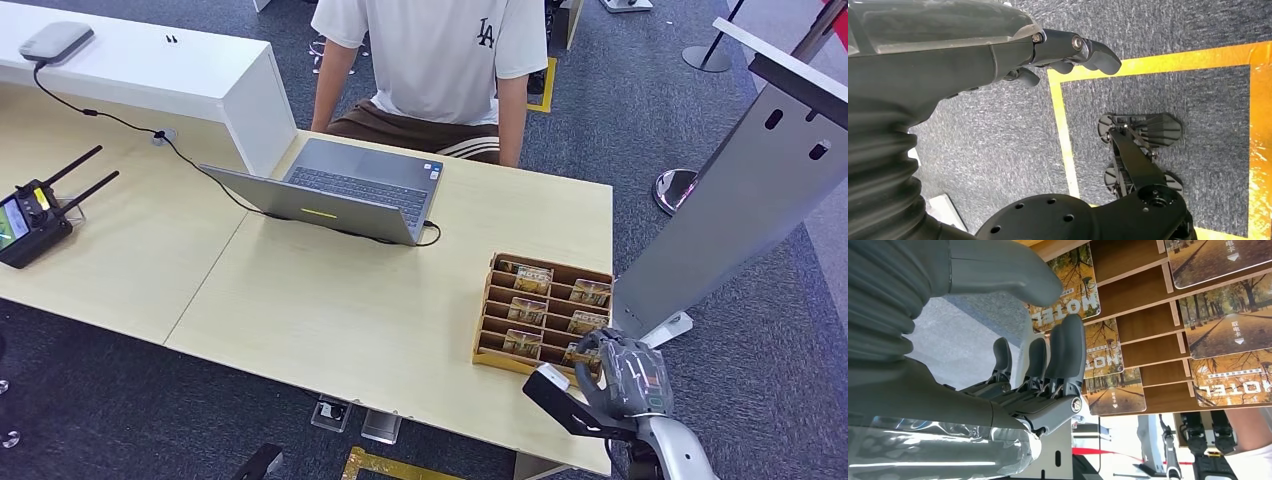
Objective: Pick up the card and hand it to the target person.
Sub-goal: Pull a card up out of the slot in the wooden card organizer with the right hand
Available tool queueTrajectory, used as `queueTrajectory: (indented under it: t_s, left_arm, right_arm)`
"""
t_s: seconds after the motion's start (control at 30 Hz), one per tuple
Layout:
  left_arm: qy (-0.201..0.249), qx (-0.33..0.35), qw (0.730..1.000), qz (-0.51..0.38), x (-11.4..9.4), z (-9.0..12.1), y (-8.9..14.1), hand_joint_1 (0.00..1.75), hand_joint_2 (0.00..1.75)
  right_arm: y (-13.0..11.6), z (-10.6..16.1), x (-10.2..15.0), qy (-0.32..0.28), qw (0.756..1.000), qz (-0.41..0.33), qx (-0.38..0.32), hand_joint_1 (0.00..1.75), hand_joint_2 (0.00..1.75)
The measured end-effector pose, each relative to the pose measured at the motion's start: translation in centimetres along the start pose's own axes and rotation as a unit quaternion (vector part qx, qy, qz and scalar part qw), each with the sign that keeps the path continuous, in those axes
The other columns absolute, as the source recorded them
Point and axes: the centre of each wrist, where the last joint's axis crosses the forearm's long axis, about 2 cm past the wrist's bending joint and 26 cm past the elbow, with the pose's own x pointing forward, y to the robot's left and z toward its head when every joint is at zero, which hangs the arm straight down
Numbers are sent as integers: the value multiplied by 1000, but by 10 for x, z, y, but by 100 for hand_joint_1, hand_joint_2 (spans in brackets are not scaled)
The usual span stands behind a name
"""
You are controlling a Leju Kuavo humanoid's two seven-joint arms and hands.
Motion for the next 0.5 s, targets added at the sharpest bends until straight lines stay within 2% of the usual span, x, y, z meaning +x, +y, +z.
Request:
queueTrajectory:
  t_s: [0.27,0.5]
  left_arm:
    - [1,0,1000,0,1,0,-1,0,175]
    - [0,-2,1000,-1,0,0,-2,0,175]
  right_arm:
    - [3,-3,-1,1,1000,-3,1,100,175]
    - [4,-5,-2,0,1000,-5,0,82,175]
